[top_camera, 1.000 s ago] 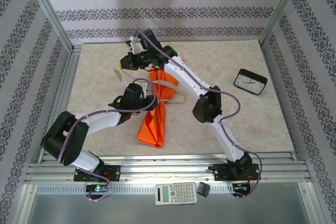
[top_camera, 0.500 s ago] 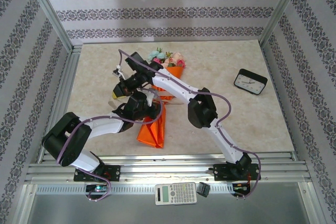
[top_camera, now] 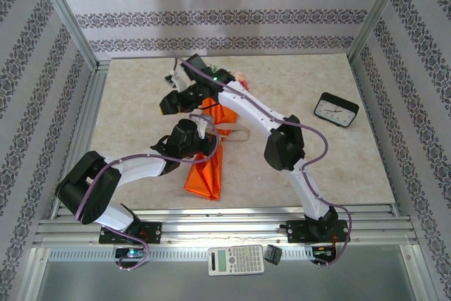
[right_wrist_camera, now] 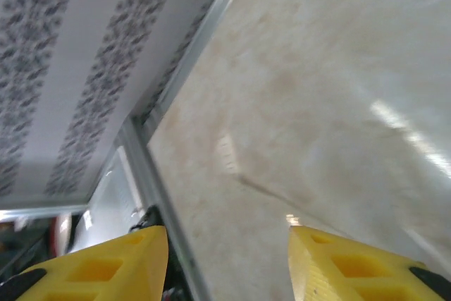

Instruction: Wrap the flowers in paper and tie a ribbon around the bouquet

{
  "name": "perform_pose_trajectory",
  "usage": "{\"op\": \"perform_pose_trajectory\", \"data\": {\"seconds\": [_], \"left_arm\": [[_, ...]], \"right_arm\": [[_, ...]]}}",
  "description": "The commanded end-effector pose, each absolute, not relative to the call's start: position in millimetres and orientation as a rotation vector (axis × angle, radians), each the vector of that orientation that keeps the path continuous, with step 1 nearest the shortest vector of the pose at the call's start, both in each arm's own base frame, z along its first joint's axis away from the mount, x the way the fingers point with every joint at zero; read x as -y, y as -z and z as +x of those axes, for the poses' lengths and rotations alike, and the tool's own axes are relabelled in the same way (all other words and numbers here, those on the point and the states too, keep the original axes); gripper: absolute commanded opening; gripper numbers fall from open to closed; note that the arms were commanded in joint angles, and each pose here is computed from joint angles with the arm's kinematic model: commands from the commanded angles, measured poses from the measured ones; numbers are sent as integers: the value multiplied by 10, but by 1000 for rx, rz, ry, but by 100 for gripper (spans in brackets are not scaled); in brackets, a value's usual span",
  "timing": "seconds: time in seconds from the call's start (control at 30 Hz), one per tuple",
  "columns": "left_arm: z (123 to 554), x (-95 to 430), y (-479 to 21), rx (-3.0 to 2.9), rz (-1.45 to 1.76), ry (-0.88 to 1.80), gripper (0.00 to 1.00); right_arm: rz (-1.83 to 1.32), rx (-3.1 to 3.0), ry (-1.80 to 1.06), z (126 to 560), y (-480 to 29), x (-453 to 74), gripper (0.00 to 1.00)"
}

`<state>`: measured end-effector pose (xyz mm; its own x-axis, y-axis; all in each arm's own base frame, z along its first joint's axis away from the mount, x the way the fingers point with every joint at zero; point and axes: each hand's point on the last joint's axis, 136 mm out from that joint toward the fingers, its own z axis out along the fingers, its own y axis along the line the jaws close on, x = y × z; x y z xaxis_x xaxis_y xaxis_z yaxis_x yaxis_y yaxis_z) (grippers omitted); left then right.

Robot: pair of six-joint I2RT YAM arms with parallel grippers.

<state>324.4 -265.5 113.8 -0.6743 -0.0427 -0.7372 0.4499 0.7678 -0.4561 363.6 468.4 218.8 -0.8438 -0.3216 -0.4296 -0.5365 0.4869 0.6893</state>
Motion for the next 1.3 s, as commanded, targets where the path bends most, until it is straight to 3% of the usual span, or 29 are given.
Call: {"op": "perform_pose_trajectory", "data": {"seconds": [0.0,0.17,0.33,0.8,1.27], "left_arm": [[3359,2574,-1416,-2199,180,882,0],[3468,2393,-1527,-2291,20,994,0],[3648,2244,-1615,-2353,-126,1157,0],[4158,1971,-1326,-2467,-385,1439,0],[4410,1848,-1113,-2456,-511,1491,0]], "right_arm": [[-405,-2407,-958,4037,-2687,-4054,48],[27,-2371,-736,4089,-2658,-3169,41],[116,-2340,-617,3694,-2563,-2891,34],[-330,-2505,-537,2624,-1623,-4454,37],[-56,-2655,-463,2846,-688,-4968,48]]}}
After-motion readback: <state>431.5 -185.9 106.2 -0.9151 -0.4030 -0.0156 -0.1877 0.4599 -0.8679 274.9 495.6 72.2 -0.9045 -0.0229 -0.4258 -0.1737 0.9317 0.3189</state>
